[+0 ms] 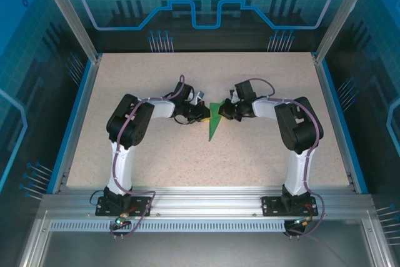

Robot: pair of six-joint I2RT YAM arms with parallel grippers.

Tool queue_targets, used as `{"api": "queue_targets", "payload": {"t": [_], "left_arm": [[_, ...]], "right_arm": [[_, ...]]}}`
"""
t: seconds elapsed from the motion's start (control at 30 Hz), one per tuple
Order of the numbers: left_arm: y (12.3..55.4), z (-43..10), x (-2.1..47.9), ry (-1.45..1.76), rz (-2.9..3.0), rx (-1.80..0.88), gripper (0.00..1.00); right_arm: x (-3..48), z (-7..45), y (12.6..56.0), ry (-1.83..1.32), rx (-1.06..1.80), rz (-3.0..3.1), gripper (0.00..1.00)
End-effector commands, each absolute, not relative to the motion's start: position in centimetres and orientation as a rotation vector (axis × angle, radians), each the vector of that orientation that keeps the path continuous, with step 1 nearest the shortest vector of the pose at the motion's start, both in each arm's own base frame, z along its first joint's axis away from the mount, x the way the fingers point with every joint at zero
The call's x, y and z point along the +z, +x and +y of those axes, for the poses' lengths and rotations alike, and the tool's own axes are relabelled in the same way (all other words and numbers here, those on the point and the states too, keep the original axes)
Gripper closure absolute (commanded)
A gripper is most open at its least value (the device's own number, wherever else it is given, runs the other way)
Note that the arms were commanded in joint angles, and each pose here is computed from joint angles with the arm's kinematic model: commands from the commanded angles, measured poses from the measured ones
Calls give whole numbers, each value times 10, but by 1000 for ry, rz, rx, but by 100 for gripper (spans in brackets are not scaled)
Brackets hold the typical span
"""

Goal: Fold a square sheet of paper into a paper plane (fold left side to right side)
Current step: Fold the wing for the fifth time at the center of the table.

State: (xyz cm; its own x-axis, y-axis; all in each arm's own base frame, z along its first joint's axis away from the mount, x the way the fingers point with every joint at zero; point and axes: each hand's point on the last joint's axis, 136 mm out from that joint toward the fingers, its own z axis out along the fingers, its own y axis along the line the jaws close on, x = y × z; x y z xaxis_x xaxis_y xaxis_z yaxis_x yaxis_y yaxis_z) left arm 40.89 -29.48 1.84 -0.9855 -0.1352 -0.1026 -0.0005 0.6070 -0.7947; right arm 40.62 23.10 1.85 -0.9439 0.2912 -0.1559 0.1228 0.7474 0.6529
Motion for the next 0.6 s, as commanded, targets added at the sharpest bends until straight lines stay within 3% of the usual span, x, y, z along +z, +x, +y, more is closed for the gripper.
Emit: {"api": "queue_targets", "payload": {"t": [0.0,0.2,0.57], "left_arm": [[402,-280,-19,-168,2775,-1186,98],[403,-281,-11,-158,2761,-1201,97],[401,-277,64,-54,2661,-1175,69]], "right_arm": [[3,229,399,324,917,2768,100],[-10,222,392,364,864,2827,100],[-23,212,380,402,806,2879,99]]}}
